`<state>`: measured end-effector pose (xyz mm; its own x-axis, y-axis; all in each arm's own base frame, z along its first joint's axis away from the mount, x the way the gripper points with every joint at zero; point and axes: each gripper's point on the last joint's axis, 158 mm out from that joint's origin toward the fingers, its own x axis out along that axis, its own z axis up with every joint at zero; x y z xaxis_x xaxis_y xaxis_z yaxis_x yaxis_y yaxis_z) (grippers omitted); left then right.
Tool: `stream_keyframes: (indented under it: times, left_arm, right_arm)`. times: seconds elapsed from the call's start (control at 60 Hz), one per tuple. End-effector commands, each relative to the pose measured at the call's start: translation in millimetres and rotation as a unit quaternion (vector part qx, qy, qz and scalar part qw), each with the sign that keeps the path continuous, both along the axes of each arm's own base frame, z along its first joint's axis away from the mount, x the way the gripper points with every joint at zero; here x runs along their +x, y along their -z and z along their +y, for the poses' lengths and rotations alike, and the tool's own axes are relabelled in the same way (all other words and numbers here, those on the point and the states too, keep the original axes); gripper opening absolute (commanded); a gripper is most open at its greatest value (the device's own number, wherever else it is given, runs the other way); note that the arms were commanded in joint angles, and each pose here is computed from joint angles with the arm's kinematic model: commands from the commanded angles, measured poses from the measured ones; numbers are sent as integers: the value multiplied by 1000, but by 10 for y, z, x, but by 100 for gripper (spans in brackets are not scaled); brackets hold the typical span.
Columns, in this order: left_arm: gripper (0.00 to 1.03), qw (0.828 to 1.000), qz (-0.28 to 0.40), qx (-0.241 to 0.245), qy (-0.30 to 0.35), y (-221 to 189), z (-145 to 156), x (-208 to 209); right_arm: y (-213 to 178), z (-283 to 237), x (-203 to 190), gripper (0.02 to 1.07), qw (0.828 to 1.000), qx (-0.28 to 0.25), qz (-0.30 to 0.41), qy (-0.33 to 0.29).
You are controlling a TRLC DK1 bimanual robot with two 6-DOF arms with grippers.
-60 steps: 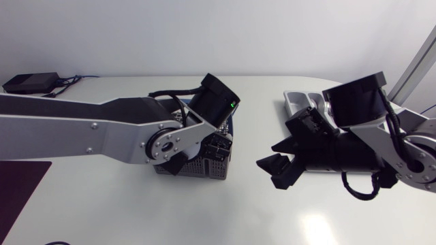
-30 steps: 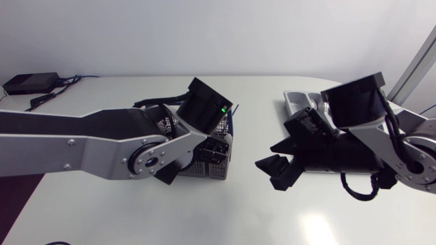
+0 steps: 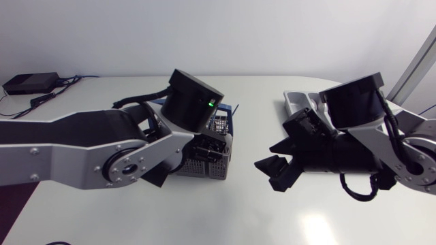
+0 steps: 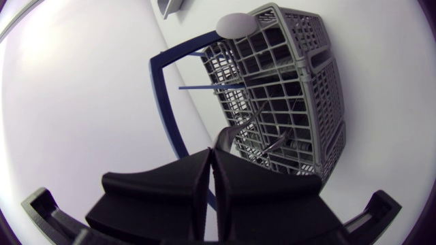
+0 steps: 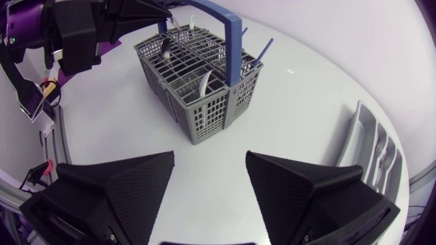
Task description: Unload the cutlery basket into the drawer organizer.
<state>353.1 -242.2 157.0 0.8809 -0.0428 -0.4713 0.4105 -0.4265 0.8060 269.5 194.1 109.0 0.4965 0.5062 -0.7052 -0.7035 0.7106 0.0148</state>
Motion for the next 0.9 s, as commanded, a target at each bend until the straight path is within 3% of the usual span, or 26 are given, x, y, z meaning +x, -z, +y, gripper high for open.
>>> stream_keyframes:
  times: [0.0, 0.6, 0.883]
  left_arm:
    - [3, 1000, -13, 10, 11, -93, 30, -54]
    - [3, 999, -33, 20, 37, -287, 132, -229]
    - [3, 997, -55, 1, 52, -522, 102, -330]
  right_arm:
    - [126, -18, -66, 78, 1000, -5, 18, 6]
    - [129, -24, -76, 78, 1000, -8, 17, 7]
    - [134, -40, -54, 78, 1000, -13, 13, 12]
